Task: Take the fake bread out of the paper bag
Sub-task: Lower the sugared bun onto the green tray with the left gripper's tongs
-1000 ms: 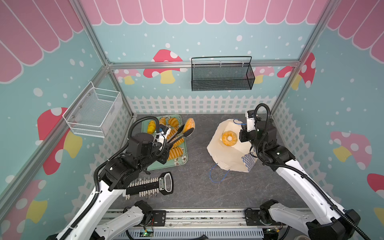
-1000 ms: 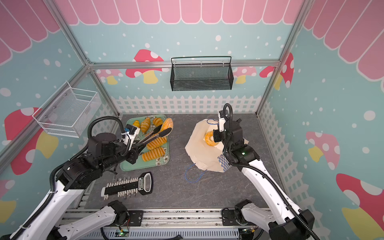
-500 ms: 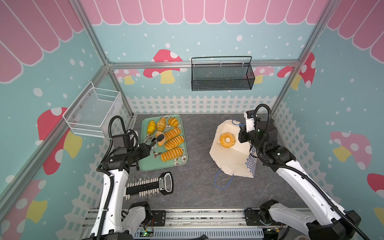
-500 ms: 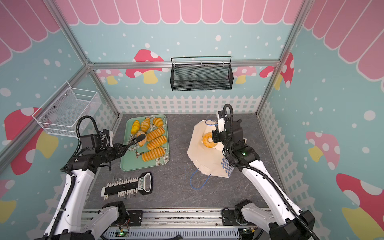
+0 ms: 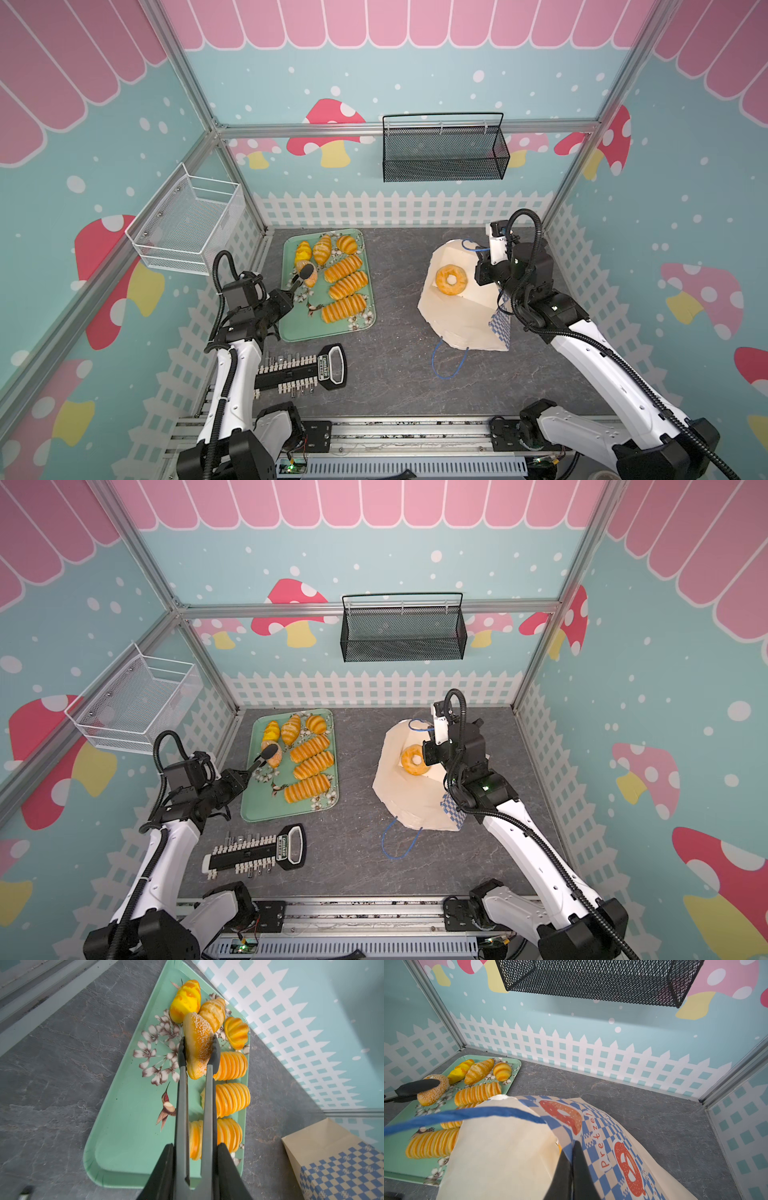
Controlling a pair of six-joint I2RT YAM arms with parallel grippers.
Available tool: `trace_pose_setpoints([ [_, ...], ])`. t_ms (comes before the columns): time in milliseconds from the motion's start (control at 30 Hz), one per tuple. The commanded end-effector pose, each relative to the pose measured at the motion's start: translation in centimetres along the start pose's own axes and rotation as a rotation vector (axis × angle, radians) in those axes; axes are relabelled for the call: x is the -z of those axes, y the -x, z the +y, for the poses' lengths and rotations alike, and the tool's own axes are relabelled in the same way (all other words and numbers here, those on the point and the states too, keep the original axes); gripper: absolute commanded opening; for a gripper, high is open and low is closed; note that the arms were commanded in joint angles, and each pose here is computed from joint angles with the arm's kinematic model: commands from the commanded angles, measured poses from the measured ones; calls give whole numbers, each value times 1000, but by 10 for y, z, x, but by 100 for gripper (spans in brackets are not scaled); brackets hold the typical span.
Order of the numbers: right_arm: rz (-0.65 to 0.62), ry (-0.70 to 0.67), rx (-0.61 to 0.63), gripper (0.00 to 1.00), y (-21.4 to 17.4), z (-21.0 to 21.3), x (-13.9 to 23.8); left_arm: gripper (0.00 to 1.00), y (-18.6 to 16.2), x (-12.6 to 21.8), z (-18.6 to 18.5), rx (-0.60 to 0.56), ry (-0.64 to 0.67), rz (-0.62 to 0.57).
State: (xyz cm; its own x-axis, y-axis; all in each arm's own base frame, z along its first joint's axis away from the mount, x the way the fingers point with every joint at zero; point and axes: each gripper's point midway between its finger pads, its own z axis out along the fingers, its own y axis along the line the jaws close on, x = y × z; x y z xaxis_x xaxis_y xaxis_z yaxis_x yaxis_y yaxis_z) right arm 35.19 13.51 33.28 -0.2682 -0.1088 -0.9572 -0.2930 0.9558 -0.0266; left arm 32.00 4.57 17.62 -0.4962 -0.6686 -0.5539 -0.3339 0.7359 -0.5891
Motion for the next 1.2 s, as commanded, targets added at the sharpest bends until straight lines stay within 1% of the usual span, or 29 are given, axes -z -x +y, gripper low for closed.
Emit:
trace_pose_setpoints([
  [0, -32, -1, 7, 0, 5, 0, -2, 0, 29, 0, -24, 15, -131, -95],
  [167, -29, 2, 7, 0, 4, 0, -4, 0, 25, -6, -26, 36, -161, -72],
  [267, -31, 2, 6, 0, 5, 0, -5, 0, 16, -11, -22, 50, -161, -42],
  [433, -33, 6, 8, 0, 6, 1, -4, 0, 4, -15, -11, 65, -139, -15],
  [633, -34, 7, 5, 0, 6, 1, -3, 0, -13, -23, 3, 78, -110, 43],
  [833, -37, 9, 0, 0, 7, 1, -2, 0, -30, -38, 22, 127, -84, 126],
  [867, -38, 10, 0, 0, 7, 1, -1, 1, -31, -39, 26, 135, -63, 129],
  [1000, -44, 5, -2, 0, 9, 0, 1, 11, -33, -38, 37, 144, 10, 151],
  [1167, -46, 2, -1, 0, 9, 0, 3, 23, -30, -29, 41, 143, 52, 143],
])
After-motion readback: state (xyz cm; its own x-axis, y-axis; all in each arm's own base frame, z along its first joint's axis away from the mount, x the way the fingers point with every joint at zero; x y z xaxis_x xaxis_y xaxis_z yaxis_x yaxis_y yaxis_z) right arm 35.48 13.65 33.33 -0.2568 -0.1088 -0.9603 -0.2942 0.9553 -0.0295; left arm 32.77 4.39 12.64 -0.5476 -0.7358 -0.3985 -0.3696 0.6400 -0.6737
